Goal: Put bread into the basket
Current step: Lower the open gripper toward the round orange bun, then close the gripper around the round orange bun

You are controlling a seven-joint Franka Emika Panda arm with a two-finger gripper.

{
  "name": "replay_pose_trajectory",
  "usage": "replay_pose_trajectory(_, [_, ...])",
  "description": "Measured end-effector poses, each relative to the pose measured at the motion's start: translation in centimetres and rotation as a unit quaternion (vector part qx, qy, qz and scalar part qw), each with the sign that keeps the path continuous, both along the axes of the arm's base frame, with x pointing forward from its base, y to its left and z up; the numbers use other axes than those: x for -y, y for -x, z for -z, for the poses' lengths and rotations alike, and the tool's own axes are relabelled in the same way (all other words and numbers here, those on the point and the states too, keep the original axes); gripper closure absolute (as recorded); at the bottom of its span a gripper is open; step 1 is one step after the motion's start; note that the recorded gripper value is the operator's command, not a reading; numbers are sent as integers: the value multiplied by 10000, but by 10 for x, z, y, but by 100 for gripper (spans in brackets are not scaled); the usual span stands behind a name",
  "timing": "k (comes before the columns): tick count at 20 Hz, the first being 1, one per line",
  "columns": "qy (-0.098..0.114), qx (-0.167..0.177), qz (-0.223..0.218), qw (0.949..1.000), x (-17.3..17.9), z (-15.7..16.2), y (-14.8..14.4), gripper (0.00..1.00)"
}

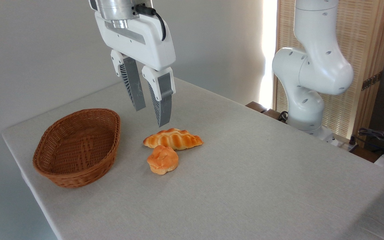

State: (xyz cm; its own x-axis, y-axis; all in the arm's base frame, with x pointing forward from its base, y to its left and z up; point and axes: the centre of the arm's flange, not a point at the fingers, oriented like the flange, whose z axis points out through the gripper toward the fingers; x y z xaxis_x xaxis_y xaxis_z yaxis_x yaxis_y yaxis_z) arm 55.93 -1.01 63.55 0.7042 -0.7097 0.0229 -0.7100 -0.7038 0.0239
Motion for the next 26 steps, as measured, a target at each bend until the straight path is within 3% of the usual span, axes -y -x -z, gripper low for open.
replay_pose_trajectory(13, [4, -150, 23, 9999, 3, 15, -1, 0])
replay_pose_trajectory(20, [1, -431, 225, 9988, 27, 78, -3, 0])
replay_pose_trajectory(26, [109, -800, 559, 9952, 79, 142, 10, 0])
